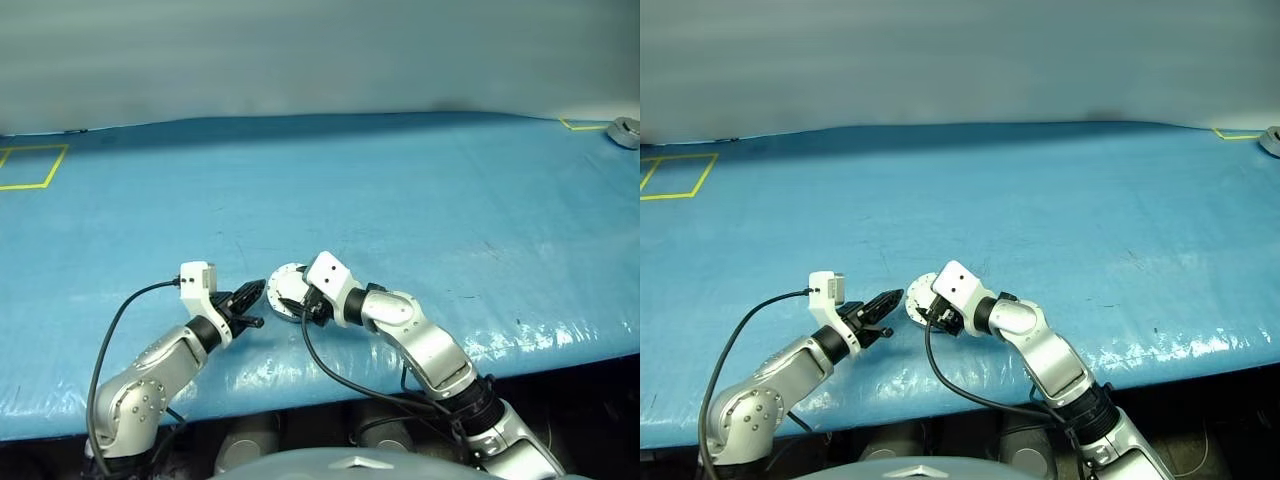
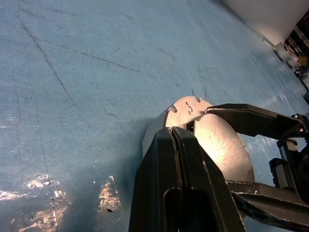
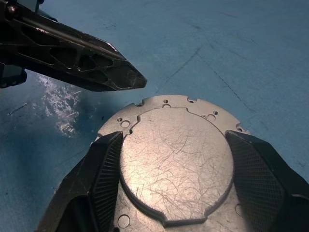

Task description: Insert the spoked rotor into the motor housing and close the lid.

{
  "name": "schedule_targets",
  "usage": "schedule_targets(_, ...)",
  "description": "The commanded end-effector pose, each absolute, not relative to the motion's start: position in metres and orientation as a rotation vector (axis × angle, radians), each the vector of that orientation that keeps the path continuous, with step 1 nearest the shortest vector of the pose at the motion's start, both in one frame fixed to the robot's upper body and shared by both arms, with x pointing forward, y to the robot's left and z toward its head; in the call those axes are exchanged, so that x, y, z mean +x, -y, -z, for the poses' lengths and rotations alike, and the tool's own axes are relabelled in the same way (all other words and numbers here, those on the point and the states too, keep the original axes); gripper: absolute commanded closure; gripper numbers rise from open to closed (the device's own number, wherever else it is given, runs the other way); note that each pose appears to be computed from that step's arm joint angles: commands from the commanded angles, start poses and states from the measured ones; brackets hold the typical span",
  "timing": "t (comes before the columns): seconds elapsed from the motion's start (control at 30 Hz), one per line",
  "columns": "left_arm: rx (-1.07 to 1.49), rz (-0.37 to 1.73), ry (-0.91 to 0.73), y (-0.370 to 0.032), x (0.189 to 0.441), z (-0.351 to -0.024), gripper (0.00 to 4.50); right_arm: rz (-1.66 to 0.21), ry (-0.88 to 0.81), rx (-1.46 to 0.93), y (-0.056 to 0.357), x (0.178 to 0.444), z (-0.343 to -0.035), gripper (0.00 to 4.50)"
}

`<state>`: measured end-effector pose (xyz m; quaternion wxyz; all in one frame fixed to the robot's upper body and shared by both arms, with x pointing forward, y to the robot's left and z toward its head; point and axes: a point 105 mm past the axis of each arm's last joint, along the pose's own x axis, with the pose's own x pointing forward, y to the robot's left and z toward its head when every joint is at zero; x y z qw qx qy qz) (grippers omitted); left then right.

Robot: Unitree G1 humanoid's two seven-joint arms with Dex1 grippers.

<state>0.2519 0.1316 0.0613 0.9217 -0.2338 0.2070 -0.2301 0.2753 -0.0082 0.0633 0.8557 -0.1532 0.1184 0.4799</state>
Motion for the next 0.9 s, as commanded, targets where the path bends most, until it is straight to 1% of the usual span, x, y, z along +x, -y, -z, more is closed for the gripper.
schedule_targets(0.03,-0.453,0.535,-0.410,-0.124,0.248,-0.070,4.50,-0.981,-0.341,-0.327,0.017,0.274,-0.044,1.46)
schedule_targets(0.27,-0.422,0.576,-0.477,-0.116,0.242,-0.059,4.50,-0.990,-0.344,-0.327,0.015,0.272,-0.043,1.46)
schedule_targets(0.5,-0.388,0.541,-0.540,-0.114,0.247,-0.046,4.50,-0.993,-0.342,-0.330,0.014,0.272,-0.044,1.46)
schedule_targets(0.6,-0.373,0.551,-0.552,-0.111,0.247,-0.043,4.50,-1.018,-0.335,-0.295,0.012,0.270,-0.048,1.46)
schedule_targets(0.67,-0.365,0.546,-0.558,-0.112,0.247,-0.042,4.50,-1.013,-0.329,-0.283,0.013,0.269,-0.052,0.72)
schedule_targets(0.73,-0.360,0.540,-0.558,-0.113,0.247,-0.041,4.50,-0.969,-0.303,-0.281,0.018,0.272,-0.058,0.12)
schedule_targets(0.77,-0.352,0.538,-0.557,-0.114,0.247,-0.042,4.50,-0.937,-0.293,-0.271,0.022,0.274,-0.062,0.01)
schedule_targets(0.9,-0.335,0.529,-0.559,-0.120,0.247,-0.040,4.50,-0.881,-0.274,-0.226,0.040,0.273,-0.077,0.01)
